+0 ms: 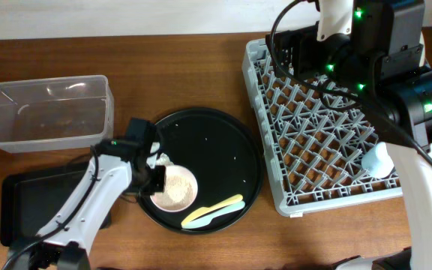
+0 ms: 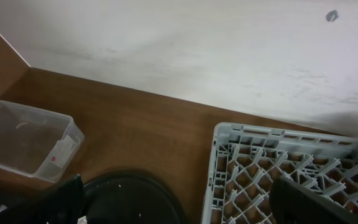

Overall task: Sort waste into correct bins and load items into the dishwasher rack
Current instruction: 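Carry the pink bowl with the left gripper over the black tray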

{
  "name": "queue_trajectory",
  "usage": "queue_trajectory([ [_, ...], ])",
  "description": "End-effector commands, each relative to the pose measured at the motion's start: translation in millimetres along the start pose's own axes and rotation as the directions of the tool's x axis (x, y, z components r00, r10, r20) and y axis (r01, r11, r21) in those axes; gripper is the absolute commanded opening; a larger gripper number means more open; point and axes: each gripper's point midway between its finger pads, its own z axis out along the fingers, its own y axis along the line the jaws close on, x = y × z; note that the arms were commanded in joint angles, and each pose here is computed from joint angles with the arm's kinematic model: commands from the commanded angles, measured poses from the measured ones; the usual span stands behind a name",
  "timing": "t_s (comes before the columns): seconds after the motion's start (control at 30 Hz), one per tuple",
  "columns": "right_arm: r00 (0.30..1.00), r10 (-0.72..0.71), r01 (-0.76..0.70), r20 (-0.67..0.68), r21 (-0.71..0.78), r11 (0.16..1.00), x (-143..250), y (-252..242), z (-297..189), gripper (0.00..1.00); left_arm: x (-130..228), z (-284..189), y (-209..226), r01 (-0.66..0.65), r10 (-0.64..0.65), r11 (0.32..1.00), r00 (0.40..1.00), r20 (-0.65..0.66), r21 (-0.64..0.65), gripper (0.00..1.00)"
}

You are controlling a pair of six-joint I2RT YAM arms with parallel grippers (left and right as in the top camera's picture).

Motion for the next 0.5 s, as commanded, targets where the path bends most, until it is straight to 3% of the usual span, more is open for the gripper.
queue_trajectory([
  [0.0,1.000,0.006,-0.006,0.000,0.010,1.000,0.1,-0.8,1.2,0.98,-22.6,-52.6,9.5,0.068,-0.061,0.995,0.994,0.088,-0.075,0.01],
  [0.13,1.000,0.006,-0.006,0.000,0.010,1.000,0.1,-0.8,1.2,0.98,-19.5,-92.5,31.9,0.095,-0.071,0.975,0.990,0.123,-0.203,0.01],
  [0.27,1.000,0.006,-0.006,0.000,0.010,1.000,0.1,-0.8,1.2,0.98,-10.8,-121.0,67.8,0.221,-0.150,0.907,0.965,0.215,-0.358,0.00],
  [0.47,1.000,0.006,-0.006,0.000,0.010,1.000,0.1,-0.8,1.2,0.98,1.5,-144.8,107.9,0.385,-0.283,0.857,0.907,0.312,-0.343,0.01],
])
